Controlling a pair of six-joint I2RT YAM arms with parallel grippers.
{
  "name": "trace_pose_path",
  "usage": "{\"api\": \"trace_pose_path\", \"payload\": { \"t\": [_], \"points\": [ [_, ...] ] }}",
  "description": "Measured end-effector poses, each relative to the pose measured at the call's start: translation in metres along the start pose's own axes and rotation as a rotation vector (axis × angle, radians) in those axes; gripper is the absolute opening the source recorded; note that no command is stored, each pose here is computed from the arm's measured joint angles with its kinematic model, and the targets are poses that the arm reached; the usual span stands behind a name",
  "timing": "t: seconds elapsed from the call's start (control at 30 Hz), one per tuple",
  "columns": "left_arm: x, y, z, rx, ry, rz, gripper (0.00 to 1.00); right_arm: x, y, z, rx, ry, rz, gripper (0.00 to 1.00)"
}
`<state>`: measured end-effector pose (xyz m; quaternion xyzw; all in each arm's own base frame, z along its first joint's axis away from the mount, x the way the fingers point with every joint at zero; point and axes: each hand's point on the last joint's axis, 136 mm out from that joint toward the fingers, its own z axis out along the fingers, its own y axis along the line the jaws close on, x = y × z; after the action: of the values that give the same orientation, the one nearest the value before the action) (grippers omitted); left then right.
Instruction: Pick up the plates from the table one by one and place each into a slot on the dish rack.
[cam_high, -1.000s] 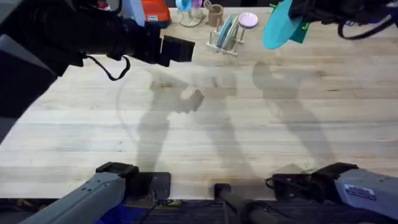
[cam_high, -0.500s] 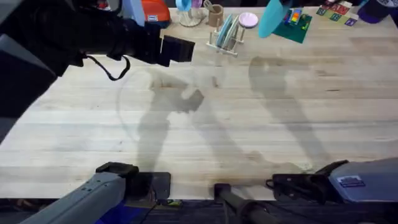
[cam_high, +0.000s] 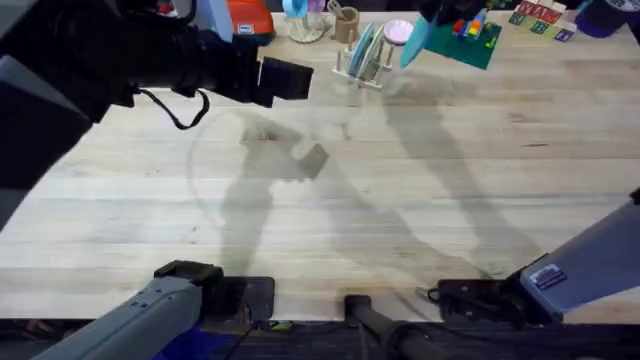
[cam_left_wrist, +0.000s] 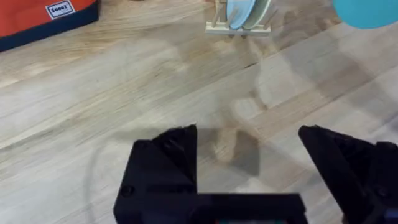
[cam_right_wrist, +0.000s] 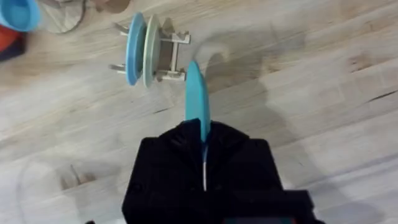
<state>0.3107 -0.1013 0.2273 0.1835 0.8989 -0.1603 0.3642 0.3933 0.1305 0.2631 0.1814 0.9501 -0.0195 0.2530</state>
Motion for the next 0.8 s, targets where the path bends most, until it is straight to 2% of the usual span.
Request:
{"api": "trace_pose_path", "payload": {
  "t": [0.17, 0.8],
  "points": [
    [0.0, 0.0, 0.0, 0.0, -0.001, 0.0, 0.996, -0.002, 0.005, 0.009, 0.0, -0.001, 0.023, 0.028],
    [0.0, 0.0, 0.0, 0.0, 0.0, 0.001, 0.995, -0.017, 0.018, 0.009, -0.049, -0.058, 0.103, 0.028]
  ]
}}
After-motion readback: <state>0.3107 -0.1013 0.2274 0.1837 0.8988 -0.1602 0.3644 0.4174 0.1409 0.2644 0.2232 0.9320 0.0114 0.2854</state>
